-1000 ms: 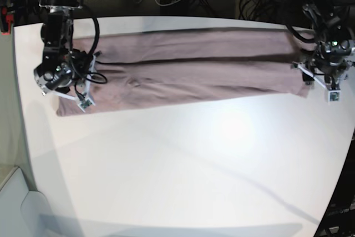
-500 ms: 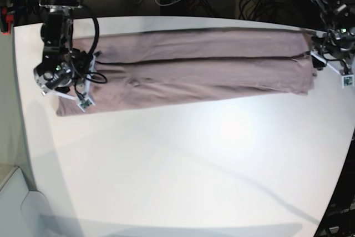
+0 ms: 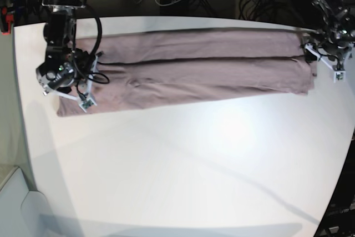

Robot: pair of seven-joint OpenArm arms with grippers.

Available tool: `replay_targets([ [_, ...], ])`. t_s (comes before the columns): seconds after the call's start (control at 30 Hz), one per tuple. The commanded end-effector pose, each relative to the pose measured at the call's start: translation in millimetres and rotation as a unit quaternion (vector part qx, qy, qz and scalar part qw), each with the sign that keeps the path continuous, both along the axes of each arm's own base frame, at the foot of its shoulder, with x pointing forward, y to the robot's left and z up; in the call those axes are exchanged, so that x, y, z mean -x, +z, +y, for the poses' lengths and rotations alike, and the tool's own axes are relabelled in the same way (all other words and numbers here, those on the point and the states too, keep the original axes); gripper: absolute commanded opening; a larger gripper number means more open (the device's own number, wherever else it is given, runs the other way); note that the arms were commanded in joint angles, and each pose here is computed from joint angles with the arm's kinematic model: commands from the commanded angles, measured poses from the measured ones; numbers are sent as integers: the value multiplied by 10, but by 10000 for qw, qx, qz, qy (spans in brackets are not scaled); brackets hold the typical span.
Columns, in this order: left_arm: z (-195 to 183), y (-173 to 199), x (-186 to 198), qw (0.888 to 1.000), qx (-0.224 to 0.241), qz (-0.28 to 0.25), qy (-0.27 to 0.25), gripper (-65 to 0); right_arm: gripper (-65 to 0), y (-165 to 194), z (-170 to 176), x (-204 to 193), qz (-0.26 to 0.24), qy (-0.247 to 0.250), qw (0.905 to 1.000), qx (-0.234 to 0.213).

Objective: Layout the t-shirt on the table in an organized manner, then fold the t-shirt properly
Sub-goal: 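Grasp the strip's end with the left gripper and lift it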

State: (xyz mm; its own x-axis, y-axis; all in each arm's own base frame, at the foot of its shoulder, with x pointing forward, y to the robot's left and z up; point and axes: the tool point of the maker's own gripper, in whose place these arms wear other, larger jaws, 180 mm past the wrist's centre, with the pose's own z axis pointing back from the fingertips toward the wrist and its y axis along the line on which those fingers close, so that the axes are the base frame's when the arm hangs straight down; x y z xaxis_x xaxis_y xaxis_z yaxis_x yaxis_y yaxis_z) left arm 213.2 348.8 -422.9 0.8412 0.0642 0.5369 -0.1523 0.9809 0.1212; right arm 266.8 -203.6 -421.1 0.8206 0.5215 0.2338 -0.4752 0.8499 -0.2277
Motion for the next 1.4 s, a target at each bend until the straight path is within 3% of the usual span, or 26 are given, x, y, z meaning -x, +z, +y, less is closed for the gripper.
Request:
replay_targets([
  [0.0, 44, 78, -72, 9999, -86, -78, -39, -213, -348, 49, 22, -57, -115, 13, 9999, -59],
  [0.23, 52, 263, -40, 9993, -281, -229, -117, -213, -348, 5, 25, 9, -44, 16, 10000, -66],
  [0.47, -24, 491, -69, 9971, 89, -710, -246, -213, -348, 1, 25, 16, -36, 16, 10000, -66],
  [0.63, 86, 531, -115, 9946, 314, -980, 112, -213, -348, -3, 25, 22, -28, 16, 10000, -66],
  [0.83, 67, 282, -158, 9930, 751, -862, 298, -213, -348, -43, 28, 87, 47, 16, 10000, -74],
  [1.37, 11, 181, -104, 9934, 834, -731, 301, -213, -348, -54, 29, 104, 63, 18, 9999, -77],
])
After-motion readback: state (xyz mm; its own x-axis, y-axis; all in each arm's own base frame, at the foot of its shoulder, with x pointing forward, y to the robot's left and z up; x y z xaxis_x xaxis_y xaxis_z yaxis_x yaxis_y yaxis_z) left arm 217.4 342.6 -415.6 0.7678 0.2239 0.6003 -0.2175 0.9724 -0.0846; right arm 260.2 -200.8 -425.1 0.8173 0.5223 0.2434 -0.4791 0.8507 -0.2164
